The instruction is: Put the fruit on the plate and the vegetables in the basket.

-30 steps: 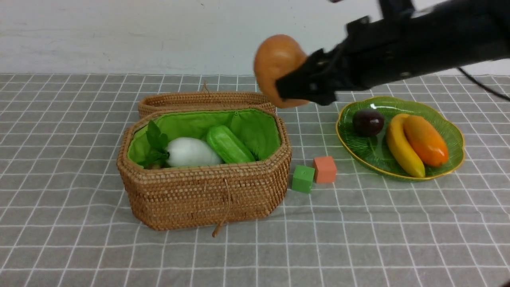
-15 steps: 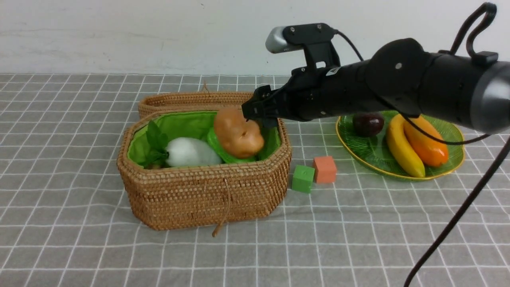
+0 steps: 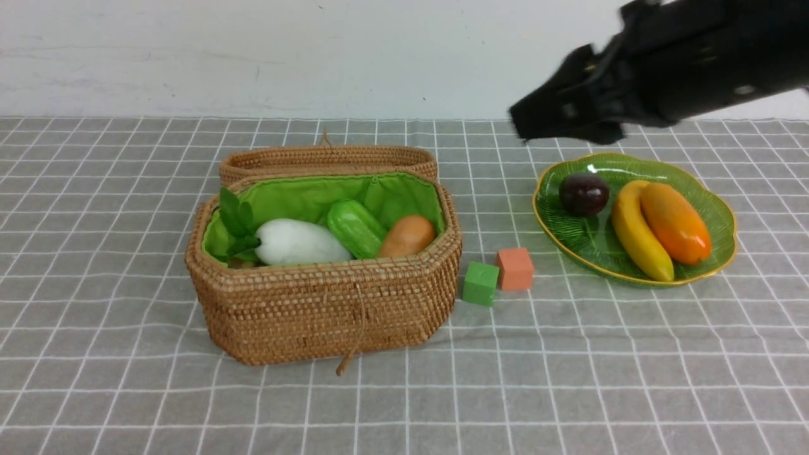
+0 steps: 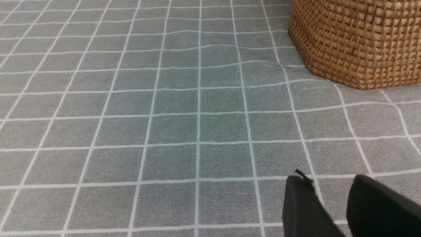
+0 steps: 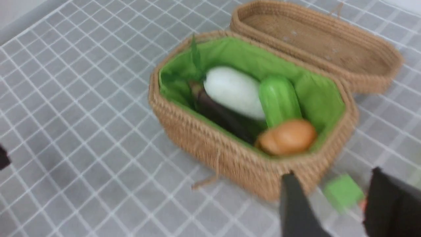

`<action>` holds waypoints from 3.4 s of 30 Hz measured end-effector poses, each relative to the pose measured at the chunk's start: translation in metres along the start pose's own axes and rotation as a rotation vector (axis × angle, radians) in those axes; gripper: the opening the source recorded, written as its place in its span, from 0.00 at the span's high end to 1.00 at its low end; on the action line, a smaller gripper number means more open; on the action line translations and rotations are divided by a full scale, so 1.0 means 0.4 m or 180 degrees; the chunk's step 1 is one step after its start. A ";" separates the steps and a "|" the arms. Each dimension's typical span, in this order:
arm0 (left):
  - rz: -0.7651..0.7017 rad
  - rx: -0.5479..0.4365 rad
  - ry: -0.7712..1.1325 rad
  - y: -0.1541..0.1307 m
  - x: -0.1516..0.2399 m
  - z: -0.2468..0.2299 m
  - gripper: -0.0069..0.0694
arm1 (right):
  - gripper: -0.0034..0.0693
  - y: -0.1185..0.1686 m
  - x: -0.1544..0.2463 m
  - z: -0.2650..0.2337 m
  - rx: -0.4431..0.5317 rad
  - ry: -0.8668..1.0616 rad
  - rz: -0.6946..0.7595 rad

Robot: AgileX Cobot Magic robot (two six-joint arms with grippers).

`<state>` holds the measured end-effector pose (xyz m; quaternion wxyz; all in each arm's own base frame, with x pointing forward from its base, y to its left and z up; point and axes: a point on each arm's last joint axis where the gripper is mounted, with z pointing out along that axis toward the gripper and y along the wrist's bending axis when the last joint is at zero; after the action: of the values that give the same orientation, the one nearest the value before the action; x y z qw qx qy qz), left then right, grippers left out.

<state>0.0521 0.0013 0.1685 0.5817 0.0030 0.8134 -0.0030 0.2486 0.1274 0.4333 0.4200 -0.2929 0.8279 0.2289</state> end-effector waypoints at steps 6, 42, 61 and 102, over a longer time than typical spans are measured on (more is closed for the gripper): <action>0.0000 0.0000 0.0000 0.000 0.000 0.000 0.62 | 0.92 0.033 0.062 -0.190 0.0587 0.0412 0.0264; 0.0000 0.0000 0.0000 0.000 0.000 0.000 0.60 | 0.96 0.126 0.345 -0.485 0.2353 -0.0916 0.0706; 0.0000 0.0001 -0.0004 0.000 0.000 0.000 0.60 | 0.96 0.006 0.862 -0.133 0.2638 -0.1006 0.0463; 0.0000 0.0001 -0.0007 0.000 -0.001 0.000 0.60 | 0.93 0.010 0.868 -0.127 0.2549 -0.0966 0.0628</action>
<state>0.0522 0.0013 0.1687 0.5826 0.0031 0.8127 -0.0031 0.0523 -0.0032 0.1733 0.5934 0.0104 0.8043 -0.0306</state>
